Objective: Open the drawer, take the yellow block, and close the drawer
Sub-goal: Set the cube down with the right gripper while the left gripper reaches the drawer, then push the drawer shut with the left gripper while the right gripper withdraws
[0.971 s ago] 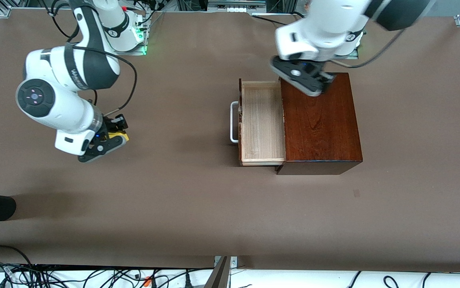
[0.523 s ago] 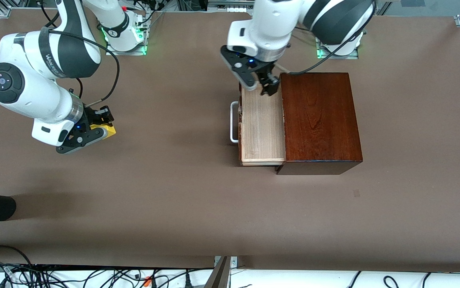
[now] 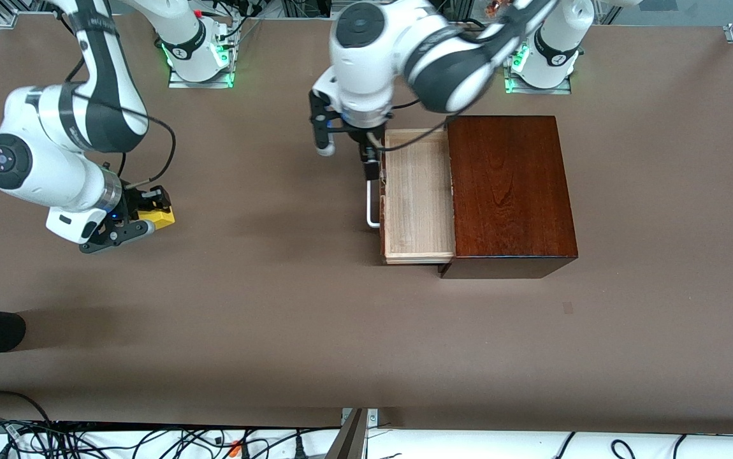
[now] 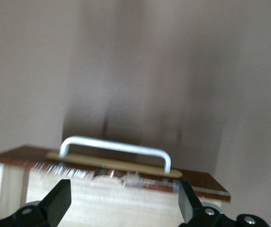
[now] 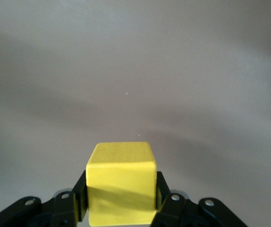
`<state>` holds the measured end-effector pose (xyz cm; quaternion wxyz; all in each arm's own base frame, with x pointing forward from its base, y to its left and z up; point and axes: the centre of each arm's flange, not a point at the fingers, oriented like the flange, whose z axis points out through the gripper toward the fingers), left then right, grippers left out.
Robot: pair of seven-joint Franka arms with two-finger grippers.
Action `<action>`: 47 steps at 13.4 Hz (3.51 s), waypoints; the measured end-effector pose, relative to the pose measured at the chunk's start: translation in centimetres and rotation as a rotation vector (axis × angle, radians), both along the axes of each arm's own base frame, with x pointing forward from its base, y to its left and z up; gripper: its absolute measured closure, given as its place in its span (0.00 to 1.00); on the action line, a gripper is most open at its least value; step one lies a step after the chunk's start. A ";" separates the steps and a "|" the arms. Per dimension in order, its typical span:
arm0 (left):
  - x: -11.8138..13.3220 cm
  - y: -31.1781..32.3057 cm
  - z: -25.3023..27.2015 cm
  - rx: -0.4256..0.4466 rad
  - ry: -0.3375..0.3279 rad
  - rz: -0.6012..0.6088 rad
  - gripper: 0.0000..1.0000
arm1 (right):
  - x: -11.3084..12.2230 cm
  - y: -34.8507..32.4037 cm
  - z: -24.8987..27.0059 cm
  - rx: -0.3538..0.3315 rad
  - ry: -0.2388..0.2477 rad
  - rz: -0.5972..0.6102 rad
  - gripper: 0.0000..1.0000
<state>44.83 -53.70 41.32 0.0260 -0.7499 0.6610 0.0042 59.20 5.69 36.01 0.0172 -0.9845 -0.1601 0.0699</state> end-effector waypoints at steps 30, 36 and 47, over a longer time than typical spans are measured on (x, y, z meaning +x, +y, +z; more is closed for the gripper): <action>4.6 3.6 -9.2 0.218 0.036 -0.077 0.00 | -3.4 -1.4 8.9 0.062 -0.197 -0.134 0.00; 5.4 5.9 -9.6 0.308 0.072 -0.052 0.00 | -5.0 -2.0 21.4 0.035 -0.171 -0.159 0.00; 8.1 12.1 -10.3 0.440 0.166 0.038 0.00 | -2.4 -4.5 24.2 -0.019 -0.166 -0.191 0.00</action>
